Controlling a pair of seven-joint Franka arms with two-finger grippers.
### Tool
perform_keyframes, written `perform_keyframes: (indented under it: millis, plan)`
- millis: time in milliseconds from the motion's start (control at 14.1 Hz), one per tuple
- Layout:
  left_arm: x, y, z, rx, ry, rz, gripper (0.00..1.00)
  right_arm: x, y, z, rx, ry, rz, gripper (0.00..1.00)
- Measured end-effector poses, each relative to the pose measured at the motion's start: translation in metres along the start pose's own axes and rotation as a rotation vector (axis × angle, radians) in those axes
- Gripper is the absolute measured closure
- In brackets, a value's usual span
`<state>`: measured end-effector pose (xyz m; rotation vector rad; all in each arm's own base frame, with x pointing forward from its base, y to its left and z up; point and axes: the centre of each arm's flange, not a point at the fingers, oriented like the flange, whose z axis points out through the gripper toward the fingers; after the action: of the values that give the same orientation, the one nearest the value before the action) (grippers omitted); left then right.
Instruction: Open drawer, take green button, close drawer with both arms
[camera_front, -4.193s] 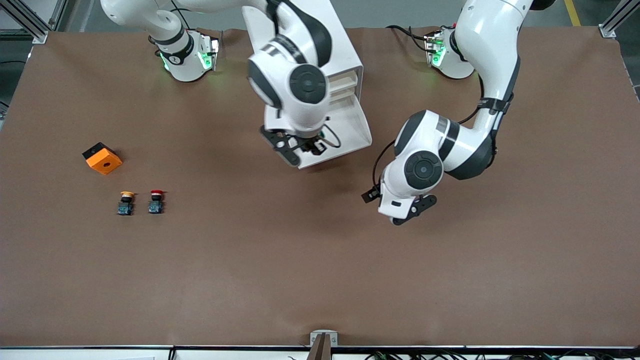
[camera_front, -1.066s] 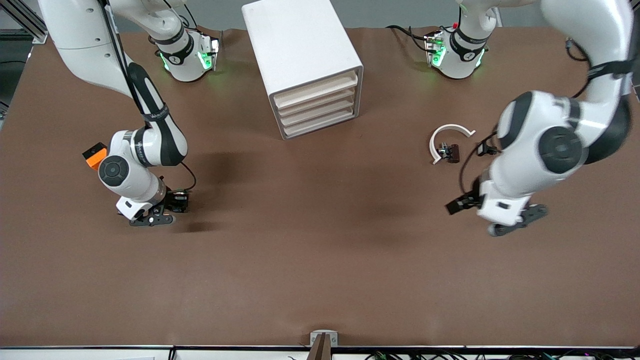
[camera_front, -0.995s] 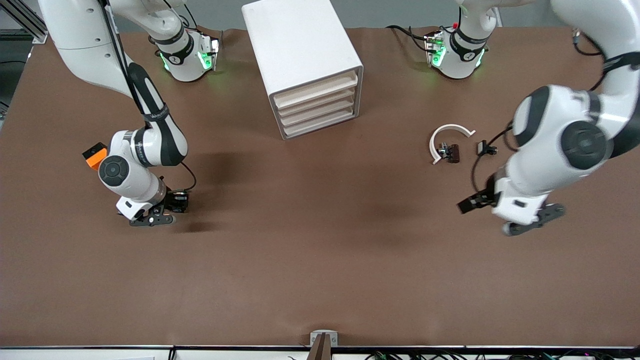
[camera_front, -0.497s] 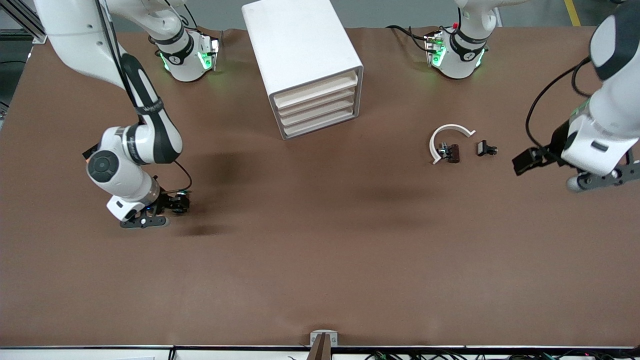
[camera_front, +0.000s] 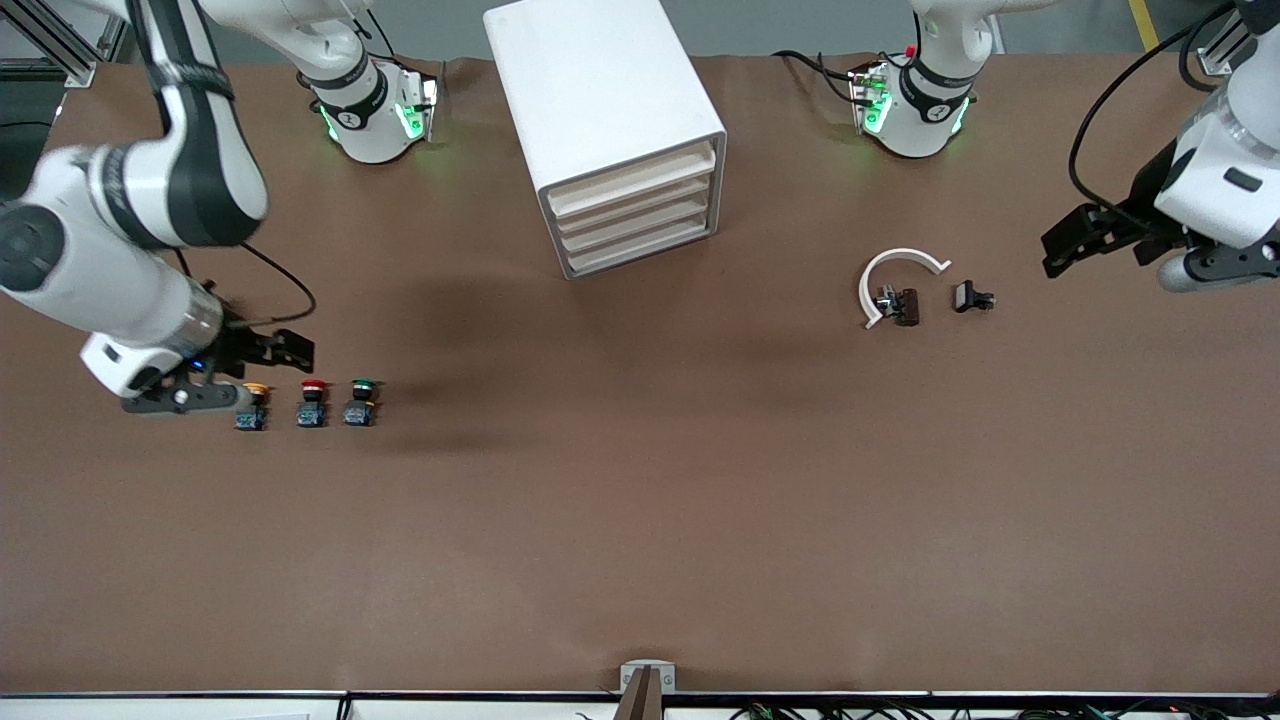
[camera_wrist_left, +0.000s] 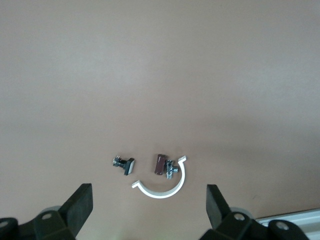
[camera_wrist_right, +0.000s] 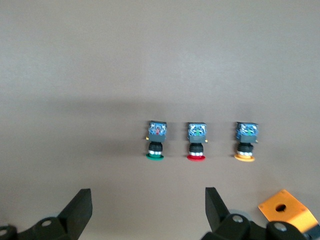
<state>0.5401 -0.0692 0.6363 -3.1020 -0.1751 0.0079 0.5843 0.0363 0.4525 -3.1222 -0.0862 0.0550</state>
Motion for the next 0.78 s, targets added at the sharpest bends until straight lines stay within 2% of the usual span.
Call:
perform_keyframes:
  millis: [284, 497, 782]
  plan:
    - [-0.019, -0.01, -0.005, -0.004, -0.011, 0.003, 0.0, -0.016, 0.006, -0.068, 0.006, -0.036, 0.01, 0.0]
    - [-0.024, -0.01, -0.006, -0.002, -0.014, 0.004, 0.0, -0.026, 0.034, -0.127, 0.009, -0.049, 0.064, 0.0]
    - [-0.026, -0.011, -0.004, 0.001, -0.028, 0.004, 0.0, -0.029, 0.054, -0.142, 0.011, -0.045, 0.098, 0.0]
